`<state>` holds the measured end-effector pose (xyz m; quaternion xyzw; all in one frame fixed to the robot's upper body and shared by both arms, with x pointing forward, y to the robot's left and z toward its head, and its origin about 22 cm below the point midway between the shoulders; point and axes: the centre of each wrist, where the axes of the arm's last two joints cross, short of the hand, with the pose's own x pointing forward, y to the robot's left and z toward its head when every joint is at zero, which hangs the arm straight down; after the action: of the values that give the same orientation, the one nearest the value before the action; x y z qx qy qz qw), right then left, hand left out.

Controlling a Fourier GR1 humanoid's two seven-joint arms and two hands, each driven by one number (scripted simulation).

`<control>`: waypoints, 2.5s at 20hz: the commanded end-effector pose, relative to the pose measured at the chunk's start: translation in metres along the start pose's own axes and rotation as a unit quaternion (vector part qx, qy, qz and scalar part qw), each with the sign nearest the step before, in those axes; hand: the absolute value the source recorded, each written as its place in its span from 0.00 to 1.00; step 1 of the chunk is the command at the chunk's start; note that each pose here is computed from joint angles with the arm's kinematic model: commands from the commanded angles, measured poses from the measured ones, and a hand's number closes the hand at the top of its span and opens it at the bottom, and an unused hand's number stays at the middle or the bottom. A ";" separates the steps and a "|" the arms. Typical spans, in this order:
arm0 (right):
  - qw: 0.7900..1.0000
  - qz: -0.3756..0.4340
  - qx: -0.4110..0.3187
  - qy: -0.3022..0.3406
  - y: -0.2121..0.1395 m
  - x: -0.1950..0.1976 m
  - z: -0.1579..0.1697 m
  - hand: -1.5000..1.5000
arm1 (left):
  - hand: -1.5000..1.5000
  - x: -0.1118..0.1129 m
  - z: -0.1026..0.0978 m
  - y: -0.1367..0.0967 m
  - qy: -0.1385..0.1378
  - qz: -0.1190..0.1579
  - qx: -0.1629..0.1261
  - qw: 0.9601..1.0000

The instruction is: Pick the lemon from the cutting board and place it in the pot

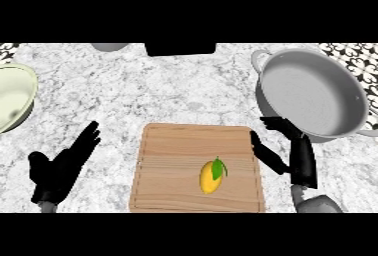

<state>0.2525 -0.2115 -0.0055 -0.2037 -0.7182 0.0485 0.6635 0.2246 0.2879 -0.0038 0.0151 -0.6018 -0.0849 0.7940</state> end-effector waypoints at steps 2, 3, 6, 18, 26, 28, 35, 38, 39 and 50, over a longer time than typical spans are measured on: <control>0.972 0.035 -0.198 -0.121 0.024 0.014 0.019 0.00 | 0.50 -0.007 0.001 -0.005 0.015 -0.003 -0.012 1.000; 0.965 0.024 -0.218 -0.143 0.042 0.022 0.028 0.00 | 0.50 -0.011 -0.004 -0.019 0.009 0.008 -0.019 1.000; 0.954 0.031 -0.238 -0.179 0.076 0.033 0.067 0.00 | 0.50 -0.006 -0.006 -0.021 0.012 -0.010 -0.033 0.999; 0.985 0.029 -0.154 0.069 0.069 0.057 0.121 0.00 | 0.50 -0.001 -0.029 -0.041 0.000 -0.006 -0.042 0.999; 0.971 0.078 -0.044 0.222 0.083 0.083 0.093 0.00 | 0.50 -0.010 -0.030 -0.053 0.002 -0.008 -0.073 0.997; 0.962 0.106 -0.020 0.249 0.082 0.087 0.091 0.00 | 0.50 0.009 -0.036 -0.047 -0.008 -0.010 -0.060 0.998; 0.958 0.120 -0.049 0.256 0.098 0.062 0.083 0.00 | 0.50 0.001 -0.053 -0.040 0.000 -0.007 -0.054 0.999; 0.960 0.129 -0.071 0.239 0.086 0.063 0.094 0.00 | 0.50 -0.005 -0.052 -0.052 0.003 -0.002 -0.064 0.998; 0.959 0.135 -0.066 0.241 0.068 0.043 0.109 0.00 | 0.50 -0.015 -0.035 -0.050 -0.001 -0.007 -0.055 0.998; 0.981 0.008 -0.061 0.185 0.070 0.039 0.130 0.00 | 0.50 -0.011 -0.041 -0.041 0.006 -0.008 -0.057 0.998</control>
<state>0.1514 -0.1032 0.0002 -0.2764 -0.5629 0.0056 0.7789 0.2582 0.2395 -0.0256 -0.0271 -0.5934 -0.1280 0.7942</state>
